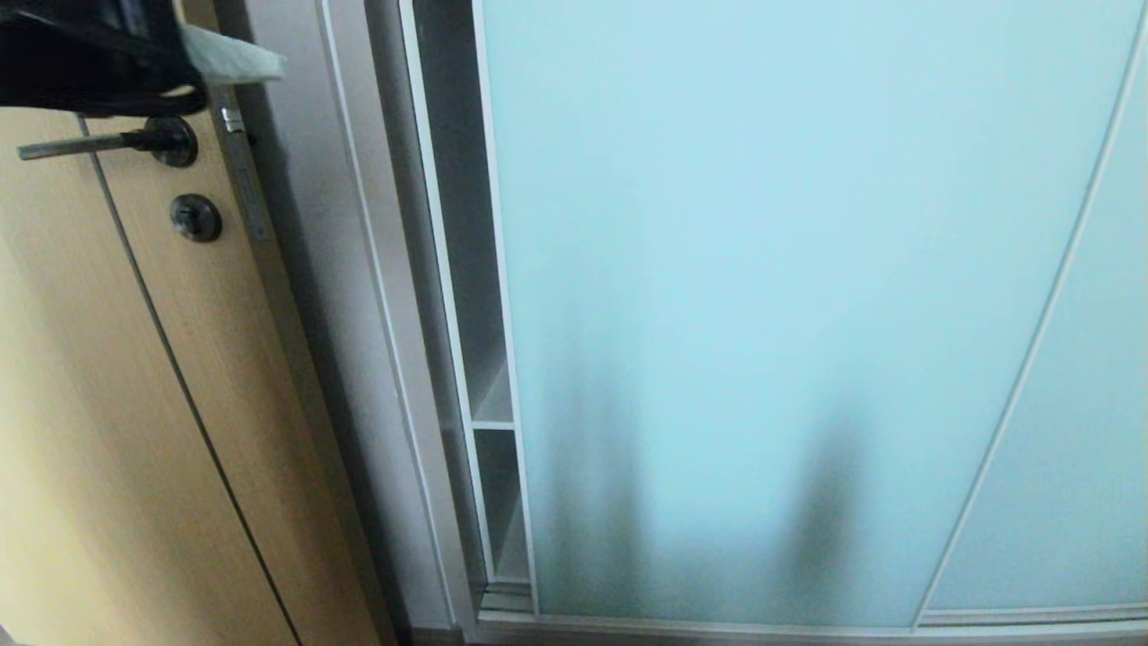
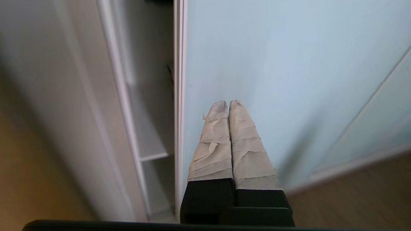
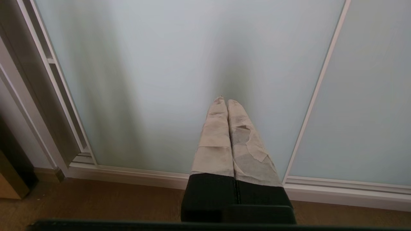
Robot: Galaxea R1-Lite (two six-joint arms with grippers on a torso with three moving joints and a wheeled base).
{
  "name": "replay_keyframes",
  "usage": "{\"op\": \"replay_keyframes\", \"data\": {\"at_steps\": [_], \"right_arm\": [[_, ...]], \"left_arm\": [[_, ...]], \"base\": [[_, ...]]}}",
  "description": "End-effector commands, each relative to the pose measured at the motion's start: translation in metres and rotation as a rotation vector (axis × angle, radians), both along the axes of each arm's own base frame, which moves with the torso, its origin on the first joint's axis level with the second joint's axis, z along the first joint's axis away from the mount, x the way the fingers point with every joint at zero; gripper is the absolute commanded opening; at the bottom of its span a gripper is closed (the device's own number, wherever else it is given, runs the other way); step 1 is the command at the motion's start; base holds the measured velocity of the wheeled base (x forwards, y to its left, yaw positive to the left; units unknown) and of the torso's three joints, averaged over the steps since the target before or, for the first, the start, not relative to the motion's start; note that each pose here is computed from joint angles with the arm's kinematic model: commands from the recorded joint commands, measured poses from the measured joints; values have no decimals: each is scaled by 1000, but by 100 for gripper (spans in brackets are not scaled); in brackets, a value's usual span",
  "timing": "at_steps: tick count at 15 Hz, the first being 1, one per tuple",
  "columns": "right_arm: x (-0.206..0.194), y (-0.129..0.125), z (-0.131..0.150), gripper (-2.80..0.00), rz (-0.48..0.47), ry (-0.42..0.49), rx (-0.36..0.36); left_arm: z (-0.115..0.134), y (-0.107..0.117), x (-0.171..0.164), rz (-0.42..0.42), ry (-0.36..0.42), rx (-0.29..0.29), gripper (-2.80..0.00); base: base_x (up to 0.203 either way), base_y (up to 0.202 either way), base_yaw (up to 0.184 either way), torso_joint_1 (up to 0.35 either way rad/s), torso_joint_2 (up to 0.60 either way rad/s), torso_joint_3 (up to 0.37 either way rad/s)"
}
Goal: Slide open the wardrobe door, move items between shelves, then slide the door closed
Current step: Close the door
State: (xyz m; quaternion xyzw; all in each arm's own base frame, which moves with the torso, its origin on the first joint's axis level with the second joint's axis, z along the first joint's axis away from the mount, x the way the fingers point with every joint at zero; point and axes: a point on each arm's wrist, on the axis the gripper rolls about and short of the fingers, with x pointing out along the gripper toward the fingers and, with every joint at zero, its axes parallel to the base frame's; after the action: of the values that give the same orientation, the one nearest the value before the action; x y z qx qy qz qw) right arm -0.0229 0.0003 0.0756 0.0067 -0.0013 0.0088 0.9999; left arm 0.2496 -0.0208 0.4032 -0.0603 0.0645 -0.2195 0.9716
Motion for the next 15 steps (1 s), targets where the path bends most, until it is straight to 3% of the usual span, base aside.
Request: {"op": "replay_keyframes", "data": {"at_steps": [1, 4, 7, 10, 11, 13, 15], "right_arm": [[0, 0, 0, -280, 1, 1, 0], [0, 0, 0, -280, 0, 0, 0], [0, 0, 0, -280, 1, 1, 0], [0, 0, 0, -280, 1, 1, 0], [0, 0, 0, -280, 0, 1, 0], [0, 0, 0, -280, 0, 0, 0], [0, 0, 0, -280, 1, 1, 0]], "left_arm": [[-52, -13, 86, -46, 177, -5, -280], [-72, -39, 96, -180, 274, -55, -280], [-83, -51, 97, -277, 314, -62, -280], [-98, -58, 118, -255, 322, -58, -280], [-102, -60, 123, -224, 334, -71, -280], [-103, -65, 127, -205, 393, -148, -280], [-114, -69, 136, -205, 422, -155, -280]], "base": [[0, 0, 0, 0, 0, 0], [0, 0, 0, 0, 0, 0], [0, 0, 0, 0, 0, 0], [0, 0, 0, 0, 0, 0], [0, 0, 0, 0, 0, 0], [0, 0, 0, 0, 0, 0], [0, 0, 0, 0, 0, 0]]}}
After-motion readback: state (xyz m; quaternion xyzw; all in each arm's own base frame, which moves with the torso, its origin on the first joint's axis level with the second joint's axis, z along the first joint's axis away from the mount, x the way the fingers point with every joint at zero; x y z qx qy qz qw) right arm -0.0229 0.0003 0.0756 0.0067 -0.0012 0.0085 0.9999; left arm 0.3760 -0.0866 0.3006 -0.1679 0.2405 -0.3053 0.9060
